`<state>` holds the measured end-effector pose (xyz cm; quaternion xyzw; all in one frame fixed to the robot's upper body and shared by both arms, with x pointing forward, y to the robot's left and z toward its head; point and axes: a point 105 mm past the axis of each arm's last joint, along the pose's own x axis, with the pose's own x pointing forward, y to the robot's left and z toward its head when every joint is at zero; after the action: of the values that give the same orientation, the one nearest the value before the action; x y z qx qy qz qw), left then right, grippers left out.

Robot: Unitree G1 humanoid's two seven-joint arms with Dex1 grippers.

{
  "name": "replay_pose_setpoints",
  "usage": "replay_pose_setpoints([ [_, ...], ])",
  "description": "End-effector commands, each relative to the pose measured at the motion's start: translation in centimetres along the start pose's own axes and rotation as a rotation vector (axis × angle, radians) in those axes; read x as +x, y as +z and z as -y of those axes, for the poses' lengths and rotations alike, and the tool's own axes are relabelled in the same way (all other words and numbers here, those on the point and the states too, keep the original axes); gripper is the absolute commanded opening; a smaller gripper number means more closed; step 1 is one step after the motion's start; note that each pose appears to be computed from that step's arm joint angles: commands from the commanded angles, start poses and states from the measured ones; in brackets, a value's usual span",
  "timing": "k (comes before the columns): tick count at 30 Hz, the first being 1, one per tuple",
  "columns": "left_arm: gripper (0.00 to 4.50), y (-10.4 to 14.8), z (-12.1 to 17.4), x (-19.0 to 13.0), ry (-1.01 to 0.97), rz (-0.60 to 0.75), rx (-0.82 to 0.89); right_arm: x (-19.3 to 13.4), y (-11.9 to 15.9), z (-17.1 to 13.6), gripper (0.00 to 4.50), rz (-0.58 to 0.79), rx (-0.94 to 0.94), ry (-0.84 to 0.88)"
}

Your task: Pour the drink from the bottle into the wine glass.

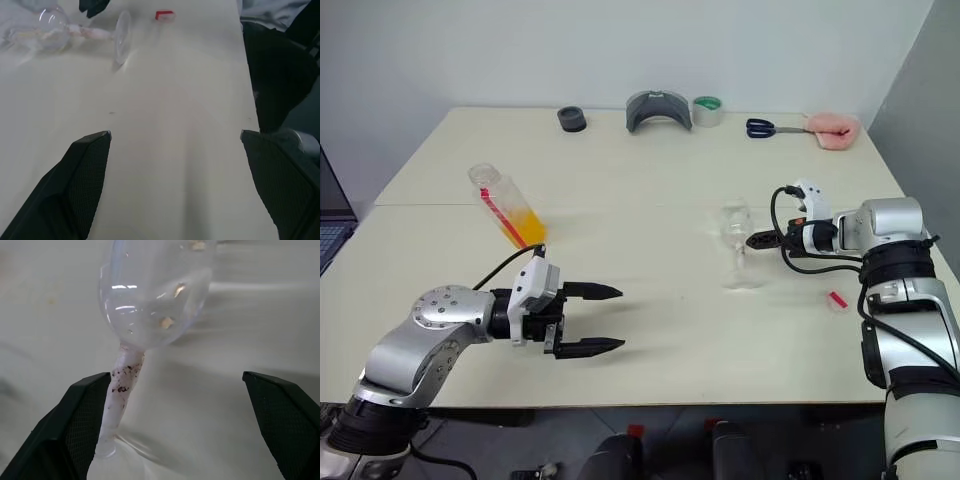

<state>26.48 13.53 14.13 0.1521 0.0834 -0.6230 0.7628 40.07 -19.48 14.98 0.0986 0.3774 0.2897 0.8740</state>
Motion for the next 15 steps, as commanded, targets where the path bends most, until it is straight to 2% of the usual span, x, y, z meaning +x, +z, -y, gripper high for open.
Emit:
replay_pose_setpoints([
  [1,4.46,0.4,-0.4,-0.1,-0.002,0.0,0.053,0.1,0.6,-0.7,4.5,-0.003,-0.016,0.057],
  [15,4.46,0.4,-1.2,0.4,0.027,0.013,0.077,2.3,0.9,-2.6,4.5,-0.063,-0.085,0.141],
])
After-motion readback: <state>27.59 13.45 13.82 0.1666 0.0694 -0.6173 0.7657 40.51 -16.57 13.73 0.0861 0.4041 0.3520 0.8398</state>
